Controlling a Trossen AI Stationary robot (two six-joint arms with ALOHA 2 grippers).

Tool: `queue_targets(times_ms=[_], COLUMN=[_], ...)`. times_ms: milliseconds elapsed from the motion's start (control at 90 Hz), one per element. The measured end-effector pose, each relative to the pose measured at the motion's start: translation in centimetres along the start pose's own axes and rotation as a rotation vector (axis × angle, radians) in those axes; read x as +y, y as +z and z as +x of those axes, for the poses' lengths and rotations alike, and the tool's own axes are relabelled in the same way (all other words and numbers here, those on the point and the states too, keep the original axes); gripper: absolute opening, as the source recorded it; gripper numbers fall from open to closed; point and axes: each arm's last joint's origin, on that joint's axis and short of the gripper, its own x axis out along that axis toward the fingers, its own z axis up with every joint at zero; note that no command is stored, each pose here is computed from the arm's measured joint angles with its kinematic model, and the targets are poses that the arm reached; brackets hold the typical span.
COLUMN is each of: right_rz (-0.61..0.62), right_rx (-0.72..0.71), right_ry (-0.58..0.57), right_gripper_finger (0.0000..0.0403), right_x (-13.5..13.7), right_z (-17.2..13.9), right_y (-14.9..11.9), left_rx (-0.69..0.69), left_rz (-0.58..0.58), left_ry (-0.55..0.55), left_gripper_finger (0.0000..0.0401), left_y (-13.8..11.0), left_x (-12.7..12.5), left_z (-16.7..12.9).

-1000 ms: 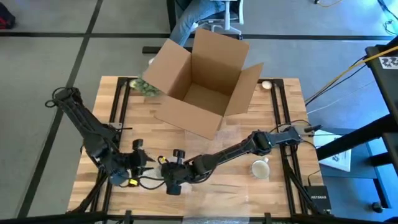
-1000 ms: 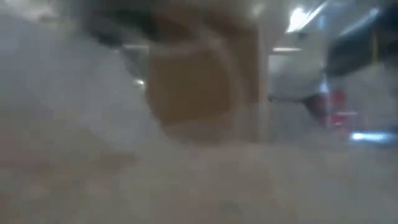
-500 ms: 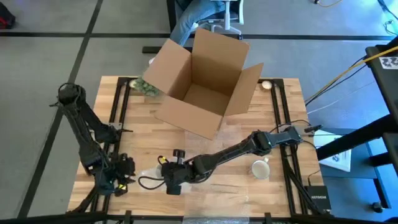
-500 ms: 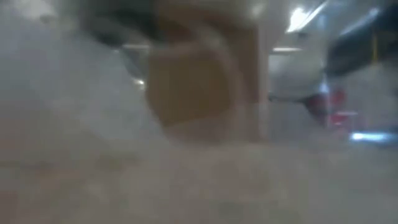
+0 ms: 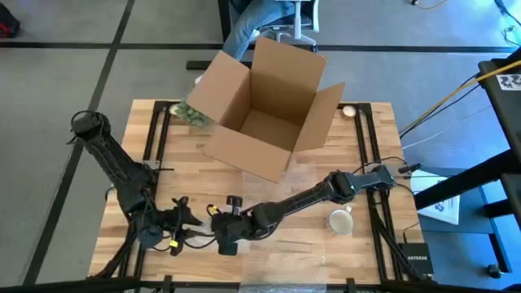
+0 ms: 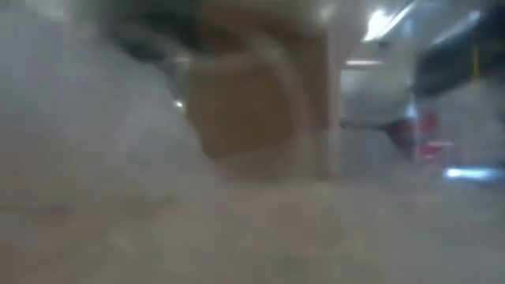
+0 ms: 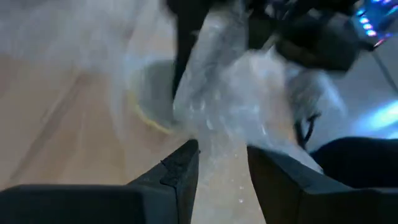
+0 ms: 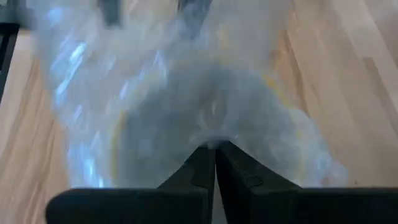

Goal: Wrap mug
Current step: Wrap the orange mug with the left bubble wrap

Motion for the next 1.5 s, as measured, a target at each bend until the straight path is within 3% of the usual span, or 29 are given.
queue_targets(times_ms=[200, 433, 633, 733, 1089, 1500], right_rz=[0.002, -0.005, -0.003, -0.01, -0.01, -0.008], right_rx=[-0.003, -0.03, -0.056, -0.078, -0.088, -0.094], right_ry=[0.001, 0.013, 0.038, 0.047, 0.057, 0.059], right_gripper_finger=[0.0001, 0.0001, 0.0001, 0.0001, 0.0001, 0.0001], right_x=[0.0, 0.1, 0.3, 0.4, 0.5, 0.4], right_z=[0.0, 0.0, -0.1, -0.1, -0.2, -0.8], right_y=[0.0, 0.3, 0.6, 0.8, 1.0, 1.3], left_rx=[-0.004, 0.036, -0.023, 0.021, 0.096, 0.316], left_rz=[-0.006, 0.011, 0.048, 0.073, 0.002, 0.028], left_ry=[0.02, -0.041, -0.076, -0.089, -0.095, 0.071], left_gripper_finger=[0.012, 0.012, 0.012, 0.012, 0.012, 0.012], left_y=[0.8, 0.7, 2.6, 2.6, 2.5, -0.3], left_x=[0.5, 0.1, -1.2, -1.2, -0.9, 0.5], left_z=[0.7, 0.3, -0.5, -0.6, -0.4, 4.4])
